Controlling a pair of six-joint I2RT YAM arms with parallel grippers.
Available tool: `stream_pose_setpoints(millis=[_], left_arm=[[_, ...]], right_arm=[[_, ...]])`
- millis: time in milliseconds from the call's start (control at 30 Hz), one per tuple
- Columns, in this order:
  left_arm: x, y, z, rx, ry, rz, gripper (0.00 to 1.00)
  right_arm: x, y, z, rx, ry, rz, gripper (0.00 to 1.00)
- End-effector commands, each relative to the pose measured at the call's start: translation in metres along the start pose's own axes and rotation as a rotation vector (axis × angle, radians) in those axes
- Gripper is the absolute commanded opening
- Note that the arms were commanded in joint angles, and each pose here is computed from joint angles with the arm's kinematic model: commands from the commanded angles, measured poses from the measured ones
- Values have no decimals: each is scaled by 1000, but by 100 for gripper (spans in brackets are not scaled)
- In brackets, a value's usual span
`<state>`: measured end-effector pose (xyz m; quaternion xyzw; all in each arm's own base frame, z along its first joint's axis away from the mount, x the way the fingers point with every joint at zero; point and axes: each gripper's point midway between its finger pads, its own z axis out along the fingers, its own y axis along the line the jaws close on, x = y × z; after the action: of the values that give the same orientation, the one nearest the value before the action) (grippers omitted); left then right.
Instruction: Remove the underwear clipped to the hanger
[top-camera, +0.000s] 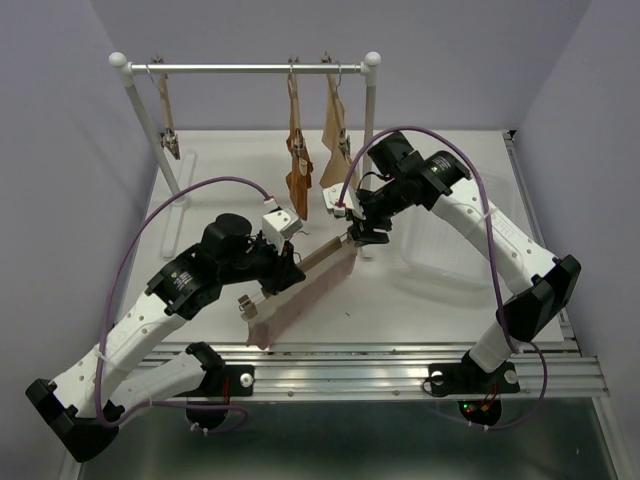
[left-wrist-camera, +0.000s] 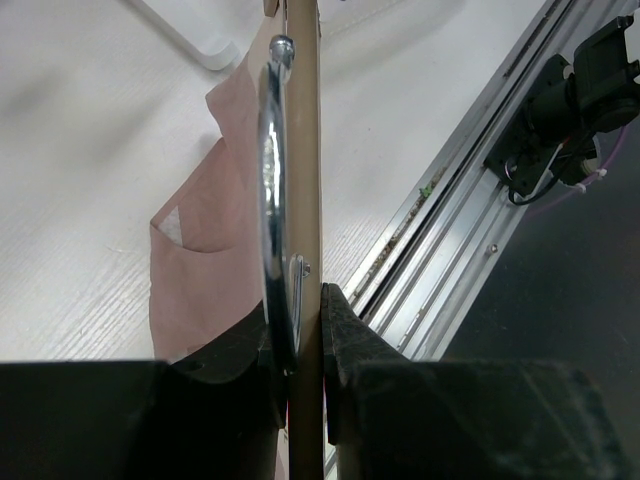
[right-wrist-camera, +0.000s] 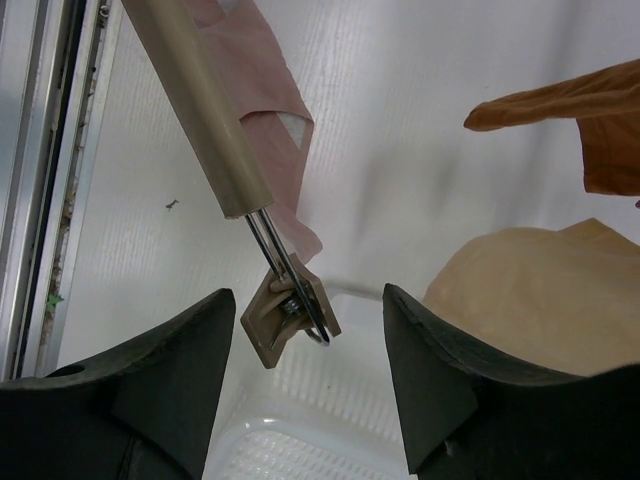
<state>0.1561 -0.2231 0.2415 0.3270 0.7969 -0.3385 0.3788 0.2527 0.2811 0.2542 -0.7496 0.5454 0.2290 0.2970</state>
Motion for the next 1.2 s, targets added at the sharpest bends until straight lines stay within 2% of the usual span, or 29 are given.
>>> stream_pose_setpoints(millis=[0,33,133,167,200,233,267,500,767,800,833,933,967,1033,1067,1133,1167], left_arm=[[-7,-3,0,13,-34,11,0],[-7,-3,0,10,-34,11,0],[-7,-2,0,5,-33,9,0],[-5,-2,0,5,-28,6,0],[-5,-1,0,0,-28,4,0],[-5,0,0,-3,-29,3,0],[-4,0,0,-3,-25,1,0],[-3,0,3,-2,-15,-2,0],[-11,-1,-3,-10,-59,-8,0],[-12,0,-3,-15,-66,-9,0],[-12,1,-4,-24,-68,-12,0],[-12,3,-4,-37,-73,-30,0],[-12,3,-4,-42,-76,-38,0],[-13,4,-5,-48,-85,-47,0],[-15,3,-6,-49,-94,-52,0],[-17,4,-8,-54,-105,-57,0],[-16,5,-9,-63,-107,-64,0]], right_arm=[[-24,-11,-22,90,-35,-64,63],[-23,-10,-22,86,-32,-65,61],[-21,-8,-21,69,-22,-70,45],[-21,-7,-22,66,-22,-73,37],[-20,-6,-22,61,-18,-80,23],[-21,-6,-22,60,-22,-81,23],[-21,-5,-22,57,-22,-82,1],[-20,-1,-21,34,-23,-101,1],[-23,-3,-21,52,-37,-89,1],[-24,-10,-22,95,-43,-70,13],[-24,-15,-22,119,-46,-62,52],[-23,-20,-21,164,-51,-53,64],[-26,-23,-22,180,-61,-57,78],[-27,-21,-23,185,-74,-42,81],[-29,-24,-22,200,-88,-32,90],[-32,-27,-22,228,-107,-20,100],[-39,-33,-28,271,-136,-16,100]])
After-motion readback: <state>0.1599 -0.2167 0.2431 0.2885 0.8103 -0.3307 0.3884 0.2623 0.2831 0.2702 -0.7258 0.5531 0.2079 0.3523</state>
